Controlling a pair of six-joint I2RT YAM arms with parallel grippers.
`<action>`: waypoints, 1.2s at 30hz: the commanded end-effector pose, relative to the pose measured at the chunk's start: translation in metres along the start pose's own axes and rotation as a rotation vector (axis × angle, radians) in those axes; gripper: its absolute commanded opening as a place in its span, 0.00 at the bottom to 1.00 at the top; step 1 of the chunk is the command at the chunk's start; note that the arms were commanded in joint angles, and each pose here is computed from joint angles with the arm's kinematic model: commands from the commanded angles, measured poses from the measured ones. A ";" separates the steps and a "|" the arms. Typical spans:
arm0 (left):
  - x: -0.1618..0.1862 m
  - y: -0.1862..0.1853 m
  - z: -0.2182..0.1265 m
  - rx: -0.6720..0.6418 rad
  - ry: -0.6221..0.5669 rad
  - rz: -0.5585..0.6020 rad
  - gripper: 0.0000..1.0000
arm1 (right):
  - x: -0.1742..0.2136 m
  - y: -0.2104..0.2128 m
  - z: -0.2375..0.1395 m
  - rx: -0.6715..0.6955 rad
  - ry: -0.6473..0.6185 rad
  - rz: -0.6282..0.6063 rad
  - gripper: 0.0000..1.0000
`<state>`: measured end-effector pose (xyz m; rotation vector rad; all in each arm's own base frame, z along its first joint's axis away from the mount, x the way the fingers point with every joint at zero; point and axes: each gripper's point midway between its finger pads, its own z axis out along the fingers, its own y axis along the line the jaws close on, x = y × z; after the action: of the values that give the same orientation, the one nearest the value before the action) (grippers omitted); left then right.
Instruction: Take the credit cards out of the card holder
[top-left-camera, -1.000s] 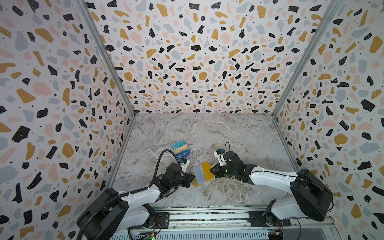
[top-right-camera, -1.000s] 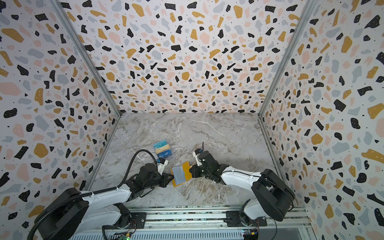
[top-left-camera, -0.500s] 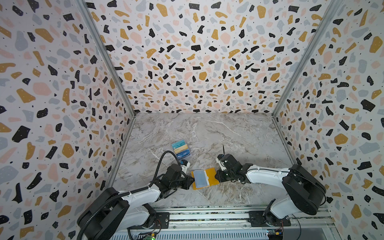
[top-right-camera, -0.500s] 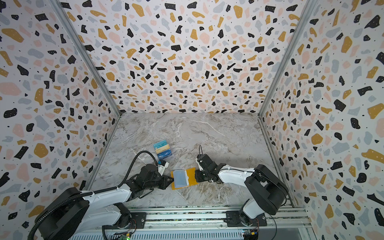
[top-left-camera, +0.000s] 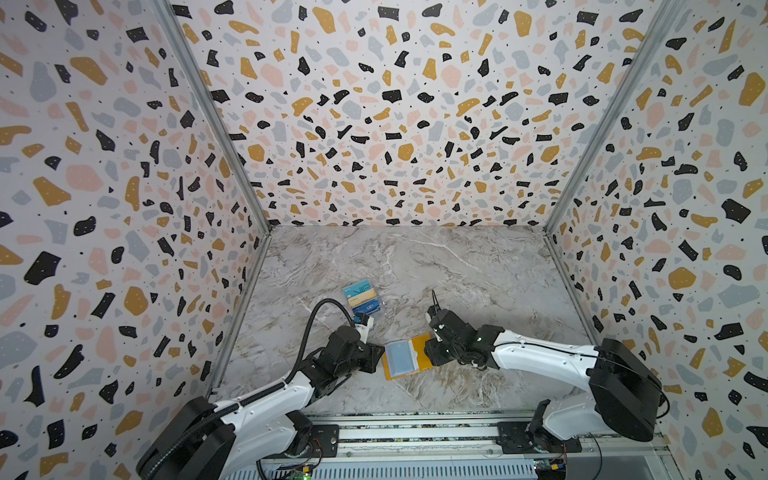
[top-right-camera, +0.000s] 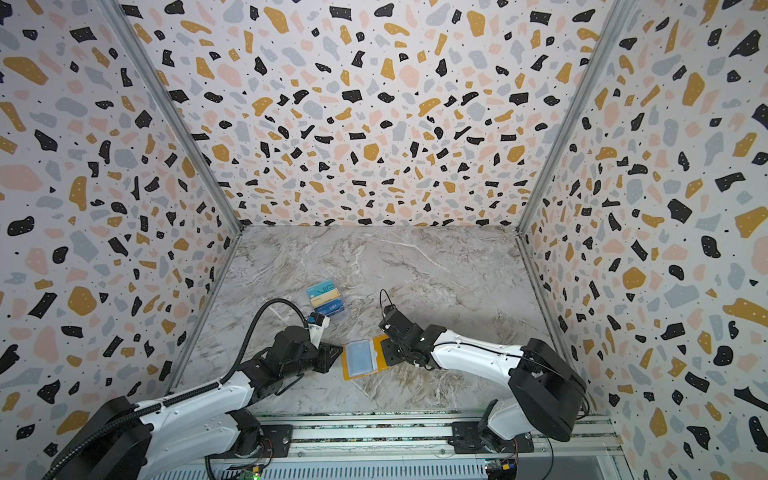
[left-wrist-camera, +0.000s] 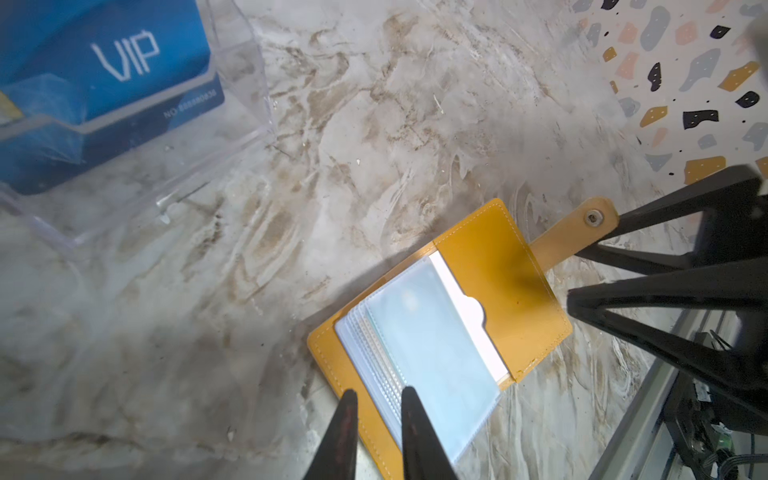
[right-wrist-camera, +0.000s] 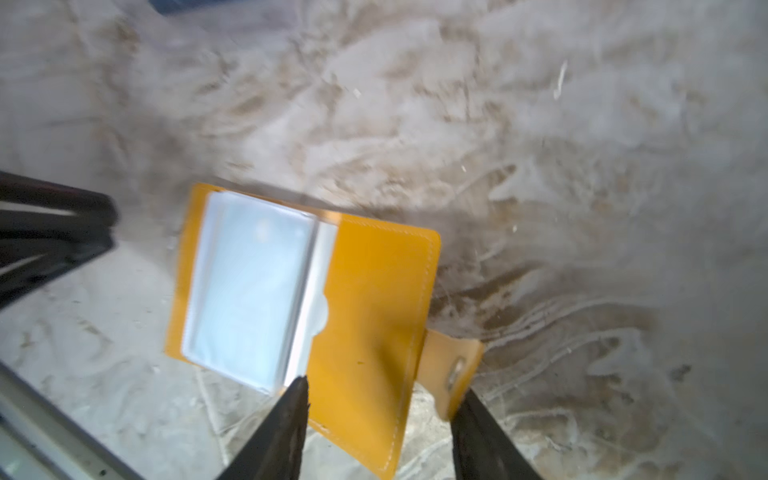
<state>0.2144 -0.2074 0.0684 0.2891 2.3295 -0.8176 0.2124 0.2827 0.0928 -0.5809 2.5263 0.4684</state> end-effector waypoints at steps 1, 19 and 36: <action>-0.005 -0.013 -0.001 0.064 -0.022 0.009 0.18 | -0.018 0.019 -0.016 -0.034 -0.046 -0.064 0.58; 0.010 -0.006 0.017 0.114 -0.052 -0.024 0.00 | -0.012 0.065 0.032 -0.102 -0.012 -0.097 0.67; 0.028 0.003 0.031 0.102 0.003 -0.036 0.00 | 0.005 0.063 0.066 -0.073 0.018 -0.128 0.70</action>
<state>0.2126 -0.2212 0.0288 0.2751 2.3291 -0.9299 0.2051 0.3610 0.0508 -0.7609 2.5005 0.5168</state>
